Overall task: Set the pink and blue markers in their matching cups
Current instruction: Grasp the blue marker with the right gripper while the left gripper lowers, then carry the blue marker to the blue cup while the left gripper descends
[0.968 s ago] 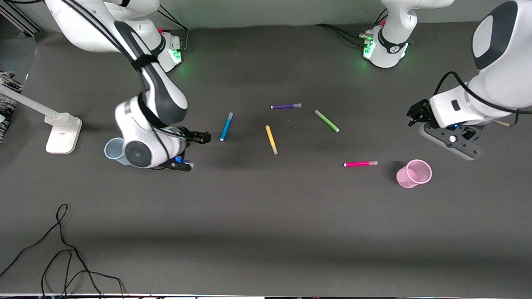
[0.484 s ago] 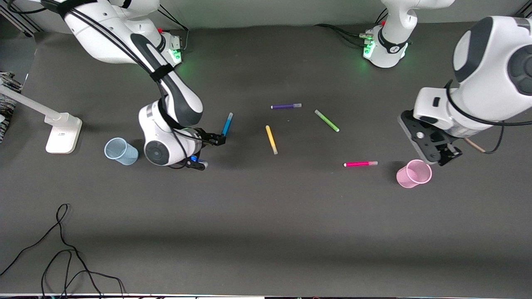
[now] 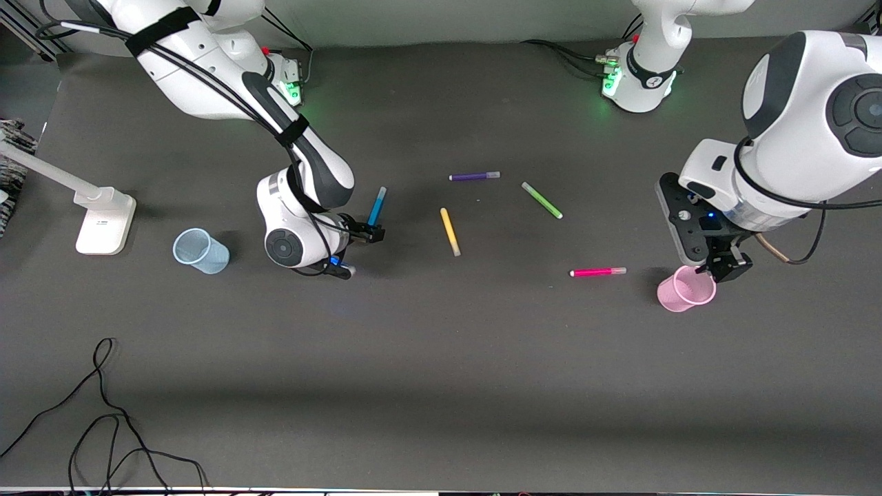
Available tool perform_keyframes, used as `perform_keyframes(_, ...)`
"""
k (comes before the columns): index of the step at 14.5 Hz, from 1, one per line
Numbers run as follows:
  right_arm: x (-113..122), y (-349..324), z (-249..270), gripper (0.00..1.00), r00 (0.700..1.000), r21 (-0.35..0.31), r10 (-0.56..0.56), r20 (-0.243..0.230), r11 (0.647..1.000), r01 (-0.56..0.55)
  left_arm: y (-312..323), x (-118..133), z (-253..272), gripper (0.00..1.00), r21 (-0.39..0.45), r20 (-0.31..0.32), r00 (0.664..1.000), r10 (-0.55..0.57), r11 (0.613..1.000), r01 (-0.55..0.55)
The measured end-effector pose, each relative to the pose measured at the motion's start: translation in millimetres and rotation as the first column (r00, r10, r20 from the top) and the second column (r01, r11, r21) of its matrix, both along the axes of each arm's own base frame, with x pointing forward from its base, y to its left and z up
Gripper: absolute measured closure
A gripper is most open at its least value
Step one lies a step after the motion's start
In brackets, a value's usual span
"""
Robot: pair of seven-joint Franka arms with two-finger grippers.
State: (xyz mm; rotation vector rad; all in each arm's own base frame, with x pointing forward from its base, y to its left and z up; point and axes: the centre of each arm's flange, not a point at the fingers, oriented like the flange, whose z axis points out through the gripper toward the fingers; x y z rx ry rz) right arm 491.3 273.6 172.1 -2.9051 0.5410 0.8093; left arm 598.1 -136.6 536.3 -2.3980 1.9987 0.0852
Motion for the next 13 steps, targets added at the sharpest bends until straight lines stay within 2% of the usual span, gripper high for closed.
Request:
perform_keyframes(2, -2.9, 1.5, -4.3, 0.02, 1.0, -0.001, -0.001, 0.013, 1.0, 0.001, 4.4, 4.0, -8.6, 0.0, 0.002, -0.014, 1.0, -0.005, 1.0, 0.005)
perform_keyframes(4, -4.3, 2.0, -9.5, 0.06, 1.0, -0.001, -0.004, 0.025, 1.0, 0.004, 9.7, 8.9, -19.1, 0.0, -0.001, -0.032, 0.997, -0.065, 0.998, 0.065)
perform_keyframes(6, -6.5, 2.4, -14.9, 0.19, 1.0, -0.002, -0.006, 0.028, 1.0, 0.006, 10.6, 15.5, -28.5, 0.0, -0.012, -0.046, 0.99, -0.134, 0.991, 0.134)
perform_keyframes(7, -7.1, 2.6, -16.5, 0.19, 1.0, -0.002, -0.006, 0.03, 1.0, 0.006, 9.9, 18.8, -31.7, 0.0, -0.015, -0.049, 0.988, -0.148, 0.989, 0.148)
perform_keyframes(8, -7.4, 2.9, -17.7, 0.23, 0.999, -0.002, -0.008, 0.036, 1.0, 0.008, 9.3, 21.2, -33.2, 0.0, -0.017, -0.049, 0.987, -0.156, 0.988, 0.155)
perform_keyframes(9, -8.4, 3.9, -18.4, 0.38, 0.999, -0.002, -0.006, 0.038, 1.0, 0.006, 8.8, 23.2, -33.1, 0.0, -0.019, -0.047, 0.986, -0.16, 0.987, 0.16)
perform_keyframes(10, -9.4, 5.3, -18.8, 0.46, 0.999, -0.002, -0.004, 0.04, 1.0, 0.004, 8.6, 24.7, -33.1, 0.01, -0.02, -0.045, 0.985, -0.165, 0.986, 0.164)
perform_keyframes(11, -9.8, 6.7, -18.9, 0.47, 0.999, -0.001, -0.002, 0.044, 1.0, 0.002, 8.3, 26.0, -34.2, 0.02, -0.021, -0.046, 0.984, -0.171, 0.985, 0.17)
perform_keyframes(13, -10.2, 8.1, -19.0, 0.66, 0.999, 0.0, 0.0, 0.048, 1.0, 0.0, 2.5, 36.8, -44.4, 0.04, -0.022, 0.002, 0.982, -0.188, 0.982, 0.188)
